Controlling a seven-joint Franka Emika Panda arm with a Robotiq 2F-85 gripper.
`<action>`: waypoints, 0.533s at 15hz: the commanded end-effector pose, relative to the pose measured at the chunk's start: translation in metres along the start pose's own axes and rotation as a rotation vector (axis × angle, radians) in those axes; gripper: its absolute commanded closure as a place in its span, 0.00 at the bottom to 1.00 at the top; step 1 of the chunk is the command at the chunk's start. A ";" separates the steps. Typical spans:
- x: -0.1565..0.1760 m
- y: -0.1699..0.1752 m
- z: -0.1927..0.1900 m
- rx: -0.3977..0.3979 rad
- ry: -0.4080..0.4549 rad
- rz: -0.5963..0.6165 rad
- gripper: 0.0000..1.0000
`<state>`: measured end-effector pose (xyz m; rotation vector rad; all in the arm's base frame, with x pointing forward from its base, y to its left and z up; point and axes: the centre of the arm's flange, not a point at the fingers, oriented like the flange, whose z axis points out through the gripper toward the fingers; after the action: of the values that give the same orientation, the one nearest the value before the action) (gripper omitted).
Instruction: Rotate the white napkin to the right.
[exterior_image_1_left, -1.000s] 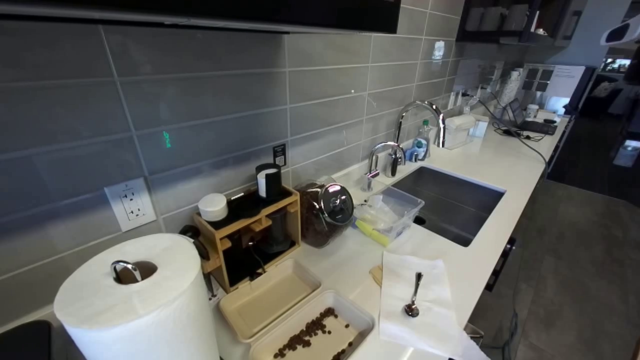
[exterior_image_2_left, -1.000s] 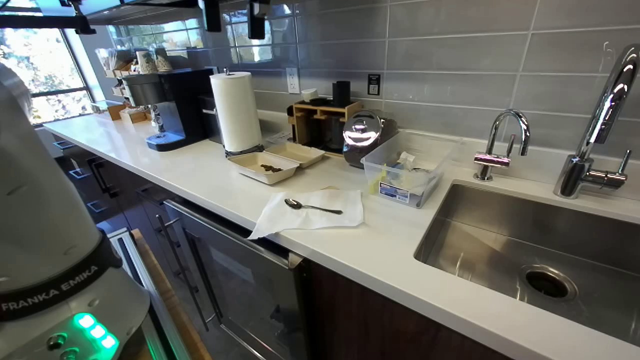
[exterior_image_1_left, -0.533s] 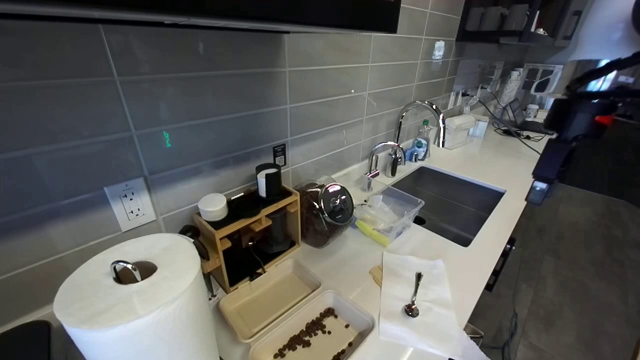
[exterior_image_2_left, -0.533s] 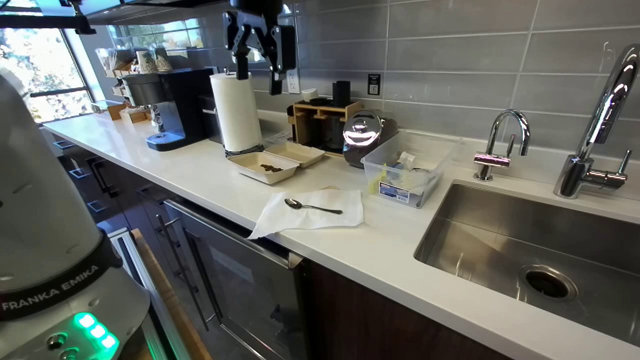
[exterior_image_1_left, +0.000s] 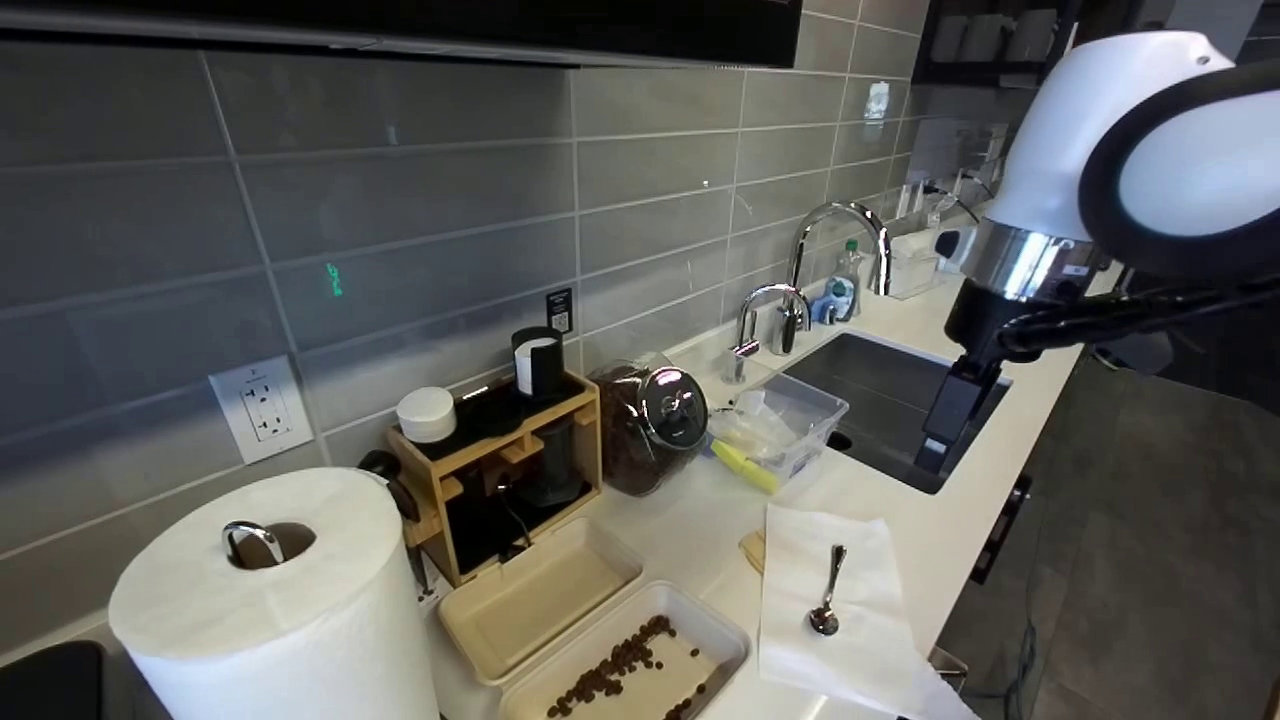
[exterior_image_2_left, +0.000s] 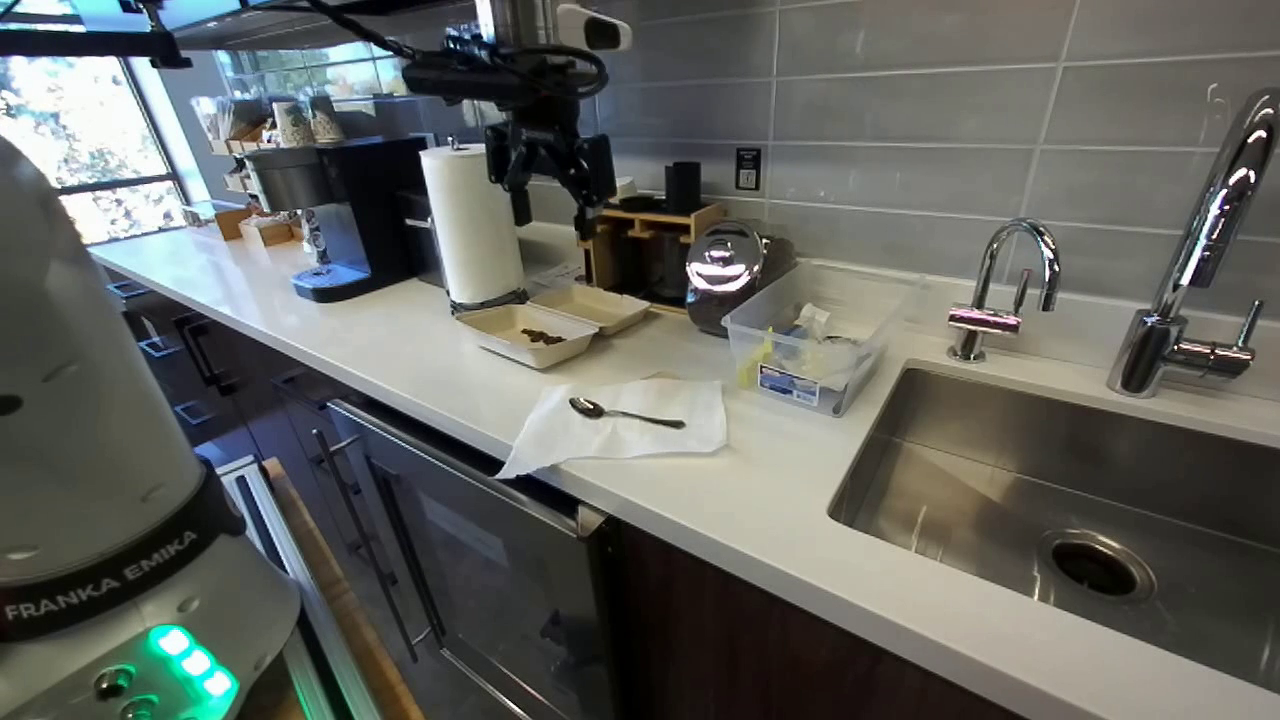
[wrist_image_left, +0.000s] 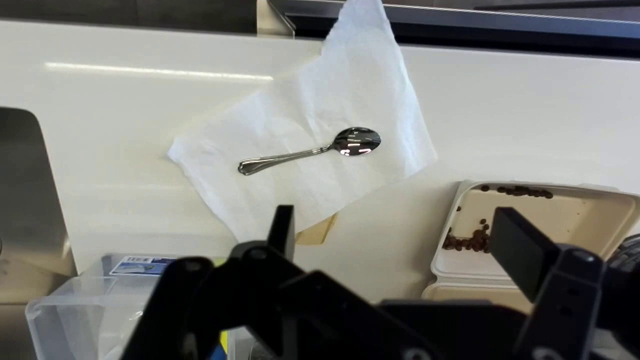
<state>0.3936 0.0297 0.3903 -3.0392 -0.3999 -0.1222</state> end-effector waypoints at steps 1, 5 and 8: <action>0.026 0.000 0.047 -0.067 -0.007 -0.026 0.00; 0.043 0.008 0.094 -0.112 -0.001 -0.085 0.00; 0.030 0.007 0.092 -0.096 -0.010 -0.093 0.00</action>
<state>0.4303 0.0384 0.3000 -3.1164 -0.5523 -0.1344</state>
